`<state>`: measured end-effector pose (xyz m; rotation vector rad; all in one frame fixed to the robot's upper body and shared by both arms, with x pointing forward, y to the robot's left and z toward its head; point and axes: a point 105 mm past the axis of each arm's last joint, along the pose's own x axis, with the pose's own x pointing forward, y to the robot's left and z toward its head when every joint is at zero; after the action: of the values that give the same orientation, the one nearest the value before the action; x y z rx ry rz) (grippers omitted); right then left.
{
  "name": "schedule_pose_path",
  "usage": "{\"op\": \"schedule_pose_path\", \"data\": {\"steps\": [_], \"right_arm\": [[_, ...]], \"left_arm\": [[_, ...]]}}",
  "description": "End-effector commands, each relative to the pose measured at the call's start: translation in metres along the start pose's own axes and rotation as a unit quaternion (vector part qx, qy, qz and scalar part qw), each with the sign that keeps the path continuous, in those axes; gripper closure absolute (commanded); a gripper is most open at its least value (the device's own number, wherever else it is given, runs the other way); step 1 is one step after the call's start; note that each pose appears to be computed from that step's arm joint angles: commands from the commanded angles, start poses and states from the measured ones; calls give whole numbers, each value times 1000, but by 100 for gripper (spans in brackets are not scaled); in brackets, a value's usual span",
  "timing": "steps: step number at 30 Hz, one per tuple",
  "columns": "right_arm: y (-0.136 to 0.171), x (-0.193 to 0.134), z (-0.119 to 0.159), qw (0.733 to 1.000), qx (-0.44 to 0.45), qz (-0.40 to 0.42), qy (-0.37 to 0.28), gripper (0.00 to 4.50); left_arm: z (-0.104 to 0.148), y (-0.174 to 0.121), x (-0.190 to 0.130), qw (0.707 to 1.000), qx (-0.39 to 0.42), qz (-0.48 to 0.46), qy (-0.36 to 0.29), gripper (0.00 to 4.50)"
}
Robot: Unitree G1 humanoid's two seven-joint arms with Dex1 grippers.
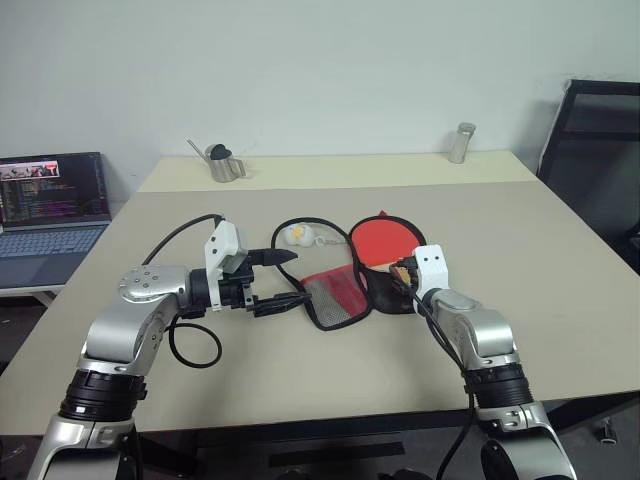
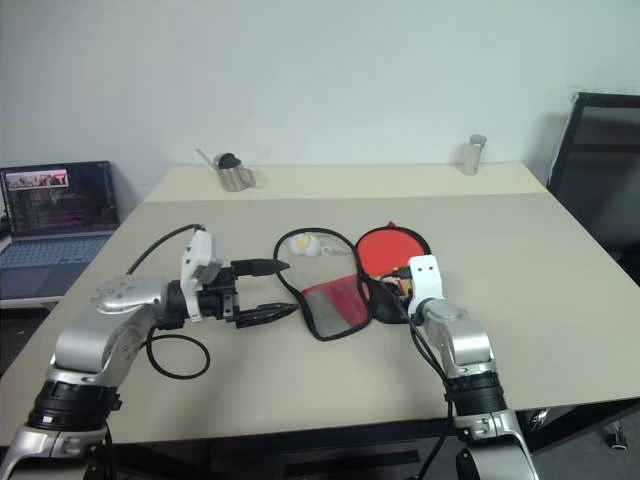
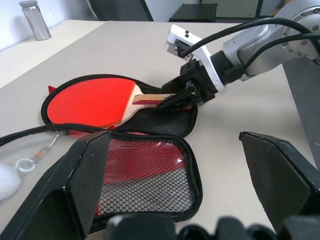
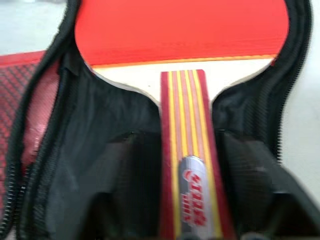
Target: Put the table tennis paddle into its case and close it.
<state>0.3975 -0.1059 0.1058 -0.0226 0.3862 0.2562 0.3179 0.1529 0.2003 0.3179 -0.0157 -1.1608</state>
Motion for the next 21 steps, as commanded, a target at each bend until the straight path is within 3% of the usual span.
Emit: {"op": "schedule_pose_path", "data": {"steps": [1,10,13,15,21], "right_arm": [[7,-8,19,999,15,16,-30,6],[11,-18,23,998,22,40,-33,3],[19,-40,44,991,8,103,-82,3],[24,-53,47,985,21,149,-82,3],[1,-74,49,982,17,171,-73,3]], "left_arm": [[11,-1,-3,1000,26,3,-11,0],[10,0,-3,1000,25,4,-11,0],[8,2,-7,1000,24,14,-6,0],[6,4,-10,999,24,21,-3,0],[-1,14,-15,998,19,52,4,0]]}}
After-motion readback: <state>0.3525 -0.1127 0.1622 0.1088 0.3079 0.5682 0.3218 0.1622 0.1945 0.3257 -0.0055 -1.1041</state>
